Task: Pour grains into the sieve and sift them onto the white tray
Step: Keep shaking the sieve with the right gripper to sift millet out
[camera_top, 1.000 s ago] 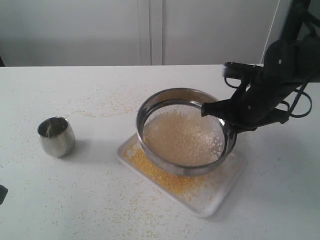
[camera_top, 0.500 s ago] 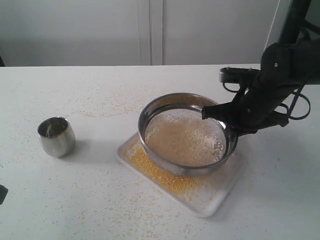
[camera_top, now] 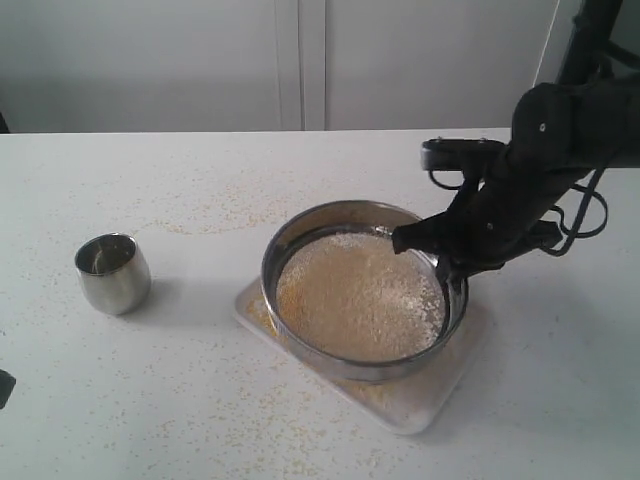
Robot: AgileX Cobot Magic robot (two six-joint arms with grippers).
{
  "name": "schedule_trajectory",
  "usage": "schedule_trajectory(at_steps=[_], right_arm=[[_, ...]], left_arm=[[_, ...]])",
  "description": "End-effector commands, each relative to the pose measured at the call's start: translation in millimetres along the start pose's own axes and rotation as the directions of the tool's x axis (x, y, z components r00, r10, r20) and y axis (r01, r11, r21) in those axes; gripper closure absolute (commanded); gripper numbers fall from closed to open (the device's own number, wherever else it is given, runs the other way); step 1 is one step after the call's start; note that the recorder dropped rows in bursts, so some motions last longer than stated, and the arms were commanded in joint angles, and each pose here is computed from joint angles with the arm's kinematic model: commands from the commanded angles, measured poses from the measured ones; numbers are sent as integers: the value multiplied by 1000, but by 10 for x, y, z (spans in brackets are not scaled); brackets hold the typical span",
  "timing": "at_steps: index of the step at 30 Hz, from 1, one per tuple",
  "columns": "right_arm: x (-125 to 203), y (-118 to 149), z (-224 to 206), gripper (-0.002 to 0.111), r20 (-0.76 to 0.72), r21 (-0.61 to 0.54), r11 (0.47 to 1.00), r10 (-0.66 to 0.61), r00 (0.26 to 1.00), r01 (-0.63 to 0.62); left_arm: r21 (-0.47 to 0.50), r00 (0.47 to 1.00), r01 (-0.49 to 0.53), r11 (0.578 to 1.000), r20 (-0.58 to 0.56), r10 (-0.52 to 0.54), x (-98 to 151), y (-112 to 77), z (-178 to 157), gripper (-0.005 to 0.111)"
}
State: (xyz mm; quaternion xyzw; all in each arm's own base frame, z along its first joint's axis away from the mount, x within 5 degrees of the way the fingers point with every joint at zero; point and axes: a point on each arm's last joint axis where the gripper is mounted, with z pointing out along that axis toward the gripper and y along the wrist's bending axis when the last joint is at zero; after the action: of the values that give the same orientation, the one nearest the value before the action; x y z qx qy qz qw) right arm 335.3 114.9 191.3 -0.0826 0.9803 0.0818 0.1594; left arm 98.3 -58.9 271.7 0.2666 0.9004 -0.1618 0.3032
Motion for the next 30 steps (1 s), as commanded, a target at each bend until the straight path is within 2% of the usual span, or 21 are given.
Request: schedule_trajectory(at_steps=[1,2,4,5,7,9,11,12,15,16,17,21,23,25,27,30], right_arm=[[-102,-123,-40,108,84,6,970,241,967,-242],[-82,-107,-42,108,54,-3,970,243,968,-243],[-24,28,-73,108,5,-36,995,98,995,-97],[-10,66,-98,108,3,-38,999,26,1000,-26],[-40,55,-137,108,49,-14,1000,-12,999,13],[-115,-47,-147,108,120,11,995,99,988,-101],[-139,-87,-157,108,136,-12,973,231,963,-232],[-121,-72,-159,108,108,-20,975,221,969,-220],[-61,81,-198,108,52,-36,999,32,998,-30],[-63,75,-215,108,62,-27,1000,12,998,-10],[-85,49,-223,108,89,-13,1000,14,996,-13],[-182,-79,-243,108,173,-38,975,222,960,-219],[-135,-15,-249,108,116,-54,983,178,977,-173],[-79,89,-272,108,82,-67,997,48,995,-43],[-96,62,-290,108,112,-27,999,-22,994,25],[-167,-107,-270,108,163,-10,986,165,973,-165]], left_arm=[[13,1000,0,1000,6,0,-5,-22,-22,107],[13,1000,0,1000,6,0,-5,-22,-22,107],[13,1000,0,1000,6,0,-5,-22,-22,107],[13,1000,0,1000,6,0,-5,-22,-22,107],[13,1000,0,1000,6,0,-5,-22,-22,107],[13,1000,0,1000,6,0,-5,-22,-22,107],[13,1000,0,1000,6,0,-5,-22,-22,107],[13,1000,0,1000,6,0,-5,-22,-22,107],[13,1000,0,1000,6,0,-5,-22,-22,107],[13,1000,0,1000,6,0,-5,-22,-22,107],[13,1000,0,1000,6,0,-5,-22,-22,107],[13,1000,0,1000,6,0,-5,-22,-22,107],[13,1000,0,1000,6,0,-5,-22,-22,107],[13,1000,0,1000,6,0,-5,-22,-22,107],[13,1000,0,1000,6,0,-5,-22,-22,107],[13,1000,0,1000,6,0,-5,-22,-22,107]])
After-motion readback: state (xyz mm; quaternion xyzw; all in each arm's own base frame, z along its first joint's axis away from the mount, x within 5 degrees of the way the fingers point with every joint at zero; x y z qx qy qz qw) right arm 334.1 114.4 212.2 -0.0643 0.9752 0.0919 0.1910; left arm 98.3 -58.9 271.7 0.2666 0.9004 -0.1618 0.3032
